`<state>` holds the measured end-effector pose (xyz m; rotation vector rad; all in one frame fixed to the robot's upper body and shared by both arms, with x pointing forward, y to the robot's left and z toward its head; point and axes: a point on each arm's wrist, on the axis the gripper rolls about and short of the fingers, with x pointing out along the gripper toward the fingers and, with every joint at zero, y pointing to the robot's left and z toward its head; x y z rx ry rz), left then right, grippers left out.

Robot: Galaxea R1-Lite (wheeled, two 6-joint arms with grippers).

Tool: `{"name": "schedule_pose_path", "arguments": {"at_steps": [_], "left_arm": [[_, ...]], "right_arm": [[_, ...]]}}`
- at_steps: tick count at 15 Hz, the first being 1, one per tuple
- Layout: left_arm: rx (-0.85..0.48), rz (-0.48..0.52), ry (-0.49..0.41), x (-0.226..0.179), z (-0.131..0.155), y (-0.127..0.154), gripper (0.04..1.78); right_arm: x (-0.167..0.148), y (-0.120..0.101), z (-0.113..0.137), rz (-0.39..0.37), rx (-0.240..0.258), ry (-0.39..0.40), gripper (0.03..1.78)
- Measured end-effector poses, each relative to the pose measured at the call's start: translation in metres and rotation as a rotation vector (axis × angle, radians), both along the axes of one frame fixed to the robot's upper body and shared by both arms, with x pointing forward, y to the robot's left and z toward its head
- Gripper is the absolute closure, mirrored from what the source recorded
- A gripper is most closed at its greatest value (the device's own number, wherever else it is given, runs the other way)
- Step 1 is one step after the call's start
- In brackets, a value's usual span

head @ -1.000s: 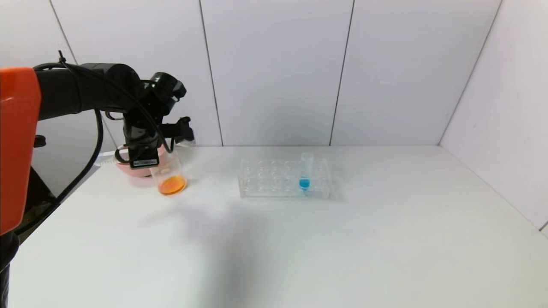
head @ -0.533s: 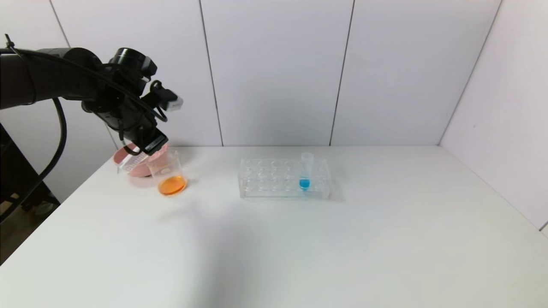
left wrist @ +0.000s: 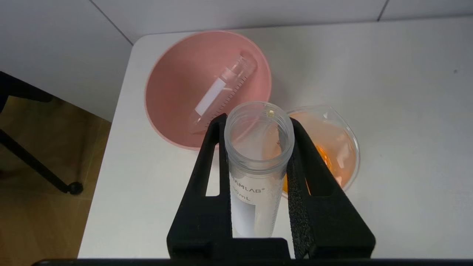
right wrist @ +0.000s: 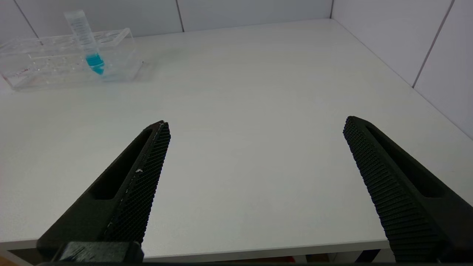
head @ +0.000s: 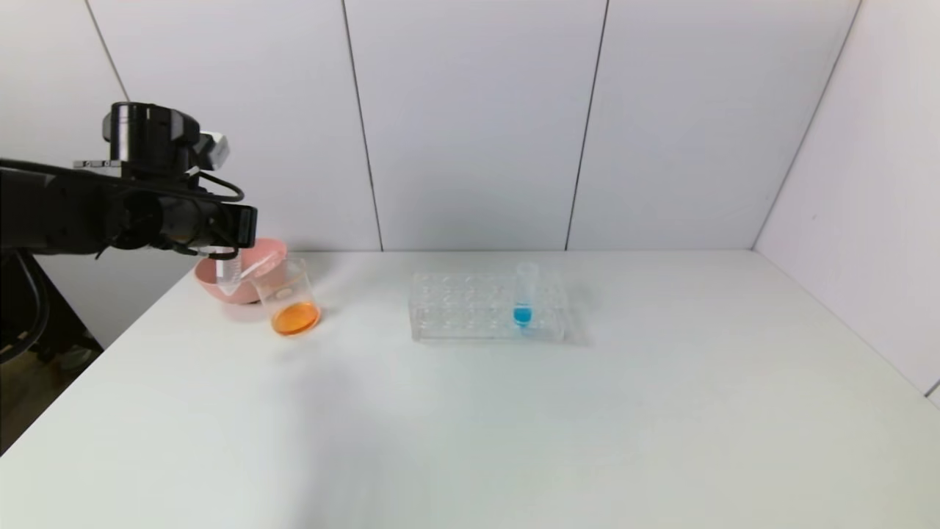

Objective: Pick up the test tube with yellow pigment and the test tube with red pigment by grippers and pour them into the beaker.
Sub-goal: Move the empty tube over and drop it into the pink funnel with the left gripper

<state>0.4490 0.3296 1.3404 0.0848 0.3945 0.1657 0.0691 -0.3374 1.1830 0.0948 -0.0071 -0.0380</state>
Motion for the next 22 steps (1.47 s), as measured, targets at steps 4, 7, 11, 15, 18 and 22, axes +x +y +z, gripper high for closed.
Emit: {"name": "schedule_pose_path", "arguments": {"at_steps": [4, 7, 11, 15, 18, 22], "left_arm": [[-0.067, 0.099, -0.277, -0.008, -0.007, 0.026, 1.38], [-0.074, 0.159, -0.348, 0.004, -0.020, 0.034, 1.38], [-0.061, 0.201, -0.416, 0.043, -0.045, 0.041, 1.38], [-0.057, 0.215, -0.427, 0.082, -0.063, 0.047, 1.38], [-0.050, 0.218, -0.409, 0.096, -0.078, 0.049, 1.38], [-0.050, 0.226, -0.409, 0.101, -0.086, 0.052, 1.29]], "right_arm": [[0.000, 0.000, 0.000, 0.000, 0.000, 0.000, 0.10], [0.000, 0.000, 0.000, 0.000, 0.000, 0.000, 0.10], [0.000, 0.000, 0.000, 0.000, 0.000, 0.000, 0.10], [0.000, 0.000, 0.000, 0.000, 0.000, 0.000, 0.10], [0.000, 0.000, 0.000, 0.000, 0.000, 0.000, 0.10], [0.000, 0.000, 0.000, 0.000, 0.000, 0.000, 0.10]]}}
